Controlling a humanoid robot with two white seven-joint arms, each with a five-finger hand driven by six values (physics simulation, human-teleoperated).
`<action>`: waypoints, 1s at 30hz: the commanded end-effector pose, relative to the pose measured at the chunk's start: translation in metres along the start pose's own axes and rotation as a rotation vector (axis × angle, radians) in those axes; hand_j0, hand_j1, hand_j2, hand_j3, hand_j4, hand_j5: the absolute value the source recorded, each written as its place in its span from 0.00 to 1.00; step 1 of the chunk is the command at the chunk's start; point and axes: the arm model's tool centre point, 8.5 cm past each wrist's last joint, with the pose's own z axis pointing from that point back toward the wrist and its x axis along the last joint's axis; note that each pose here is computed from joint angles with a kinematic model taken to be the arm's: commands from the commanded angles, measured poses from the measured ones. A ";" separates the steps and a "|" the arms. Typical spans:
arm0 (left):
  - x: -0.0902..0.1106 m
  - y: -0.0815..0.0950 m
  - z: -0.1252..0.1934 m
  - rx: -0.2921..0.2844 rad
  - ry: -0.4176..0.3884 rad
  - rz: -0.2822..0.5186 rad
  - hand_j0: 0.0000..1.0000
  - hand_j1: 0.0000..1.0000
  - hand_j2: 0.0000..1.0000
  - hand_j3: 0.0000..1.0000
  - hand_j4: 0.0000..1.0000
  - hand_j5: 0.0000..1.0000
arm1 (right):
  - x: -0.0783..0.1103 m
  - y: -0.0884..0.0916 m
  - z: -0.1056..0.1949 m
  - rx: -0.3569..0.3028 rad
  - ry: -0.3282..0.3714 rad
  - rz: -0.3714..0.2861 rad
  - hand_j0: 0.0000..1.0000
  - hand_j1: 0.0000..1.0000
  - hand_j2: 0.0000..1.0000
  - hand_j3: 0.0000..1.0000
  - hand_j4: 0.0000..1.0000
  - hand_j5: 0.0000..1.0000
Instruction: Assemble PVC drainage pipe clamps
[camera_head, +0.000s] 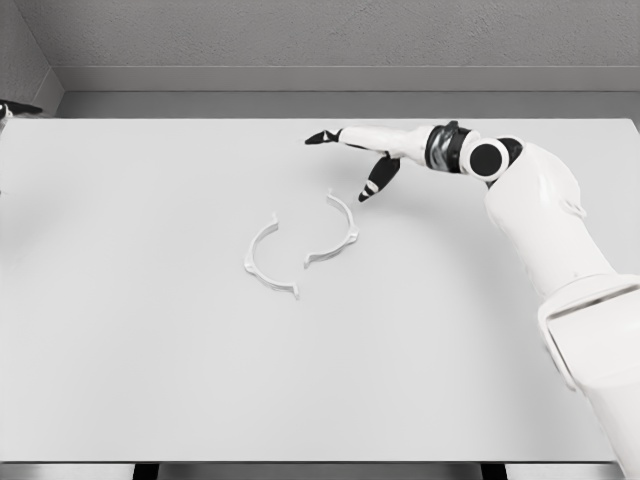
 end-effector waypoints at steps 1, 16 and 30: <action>-0.004 0.001 0.005 0.006 0.007 0.014 1.00 1.00 1.00 1.00 1.00 1.00 | -0.011 0.001 0.008 -0.004 0.023 -0.021 1.00 1.00 1.00 1.00 1.00 1.00; 0.007 0.040 0.023 0.089 -0.041 -0.014 1.00 1.00 1.00 1.00 1.00 1.00 | -0.015 0.003 0.012 -0.004 0.033 -0.025 1.00 1.00 1.00 1.00 1.00 1.00; 0.053 0.054 0.014 0.113 -0.182 -0.078 1.00 1.00 1.00 1.00 1.00 1.00 | 0.010 -0.005 -0.010 0.038 0.016 0.056 1.00 1.00 1.00 1.00 1.00 1.00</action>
